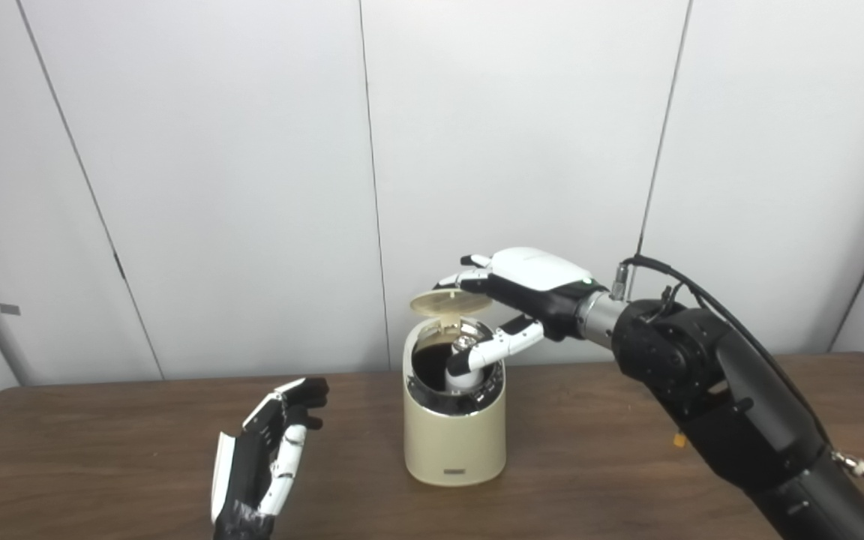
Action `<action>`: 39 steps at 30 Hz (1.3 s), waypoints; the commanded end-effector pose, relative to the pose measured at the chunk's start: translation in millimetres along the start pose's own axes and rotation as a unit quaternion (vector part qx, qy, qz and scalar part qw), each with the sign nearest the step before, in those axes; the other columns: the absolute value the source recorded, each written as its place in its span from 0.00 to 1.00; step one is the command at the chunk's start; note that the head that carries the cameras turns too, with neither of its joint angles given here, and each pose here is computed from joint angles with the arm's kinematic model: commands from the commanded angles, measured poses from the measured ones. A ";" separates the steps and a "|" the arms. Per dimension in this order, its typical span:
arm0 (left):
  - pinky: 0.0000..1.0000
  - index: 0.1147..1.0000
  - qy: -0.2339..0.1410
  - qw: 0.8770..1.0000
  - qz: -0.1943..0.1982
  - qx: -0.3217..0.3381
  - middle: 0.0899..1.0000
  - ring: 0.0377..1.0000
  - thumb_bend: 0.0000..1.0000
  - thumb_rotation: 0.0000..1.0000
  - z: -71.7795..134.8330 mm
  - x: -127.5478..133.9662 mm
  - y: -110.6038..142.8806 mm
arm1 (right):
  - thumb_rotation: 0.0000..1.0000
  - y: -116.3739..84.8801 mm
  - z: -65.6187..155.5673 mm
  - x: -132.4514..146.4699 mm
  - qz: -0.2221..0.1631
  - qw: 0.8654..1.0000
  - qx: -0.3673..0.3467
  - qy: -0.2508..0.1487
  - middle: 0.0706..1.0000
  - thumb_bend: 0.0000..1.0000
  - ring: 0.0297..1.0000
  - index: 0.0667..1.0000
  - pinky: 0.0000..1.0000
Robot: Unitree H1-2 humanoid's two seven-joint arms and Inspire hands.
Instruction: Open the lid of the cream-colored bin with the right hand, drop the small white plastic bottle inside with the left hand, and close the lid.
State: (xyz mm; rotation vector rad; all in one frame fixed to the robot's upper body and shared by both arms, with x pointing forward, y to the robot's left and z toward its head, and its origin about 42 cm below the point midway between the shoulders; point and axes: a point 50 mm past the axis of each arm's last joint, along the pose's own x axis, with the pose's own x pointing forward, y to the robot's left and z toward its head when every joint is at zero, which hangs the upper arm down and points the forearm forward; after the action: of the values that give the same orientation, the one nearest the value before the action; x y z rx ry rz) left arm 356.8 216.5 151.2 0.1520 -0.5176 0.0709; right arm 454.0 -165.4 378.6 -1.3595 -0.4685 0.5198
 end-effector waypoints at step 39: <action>0.60 0.66 -0.061 0.998 0.007 -0.013 0.68 0.68 0.38 0.78 28.0 10.1 8.0 | 0.89 76.6 17.5 -58.2 0.006 0.999 0.036 -0.002 0.79 0.98 0.89 0.78 0.95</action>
State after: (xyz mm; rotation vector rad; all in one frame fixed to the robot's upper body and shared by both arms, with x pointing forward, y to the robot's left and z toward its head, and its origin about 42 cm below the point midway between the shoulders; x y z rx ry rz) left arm 347.9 222.3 161.4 0.1401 -0.5566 0.0727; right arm 392.1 -179.5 306.2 -1.2543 -0.4198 0.5249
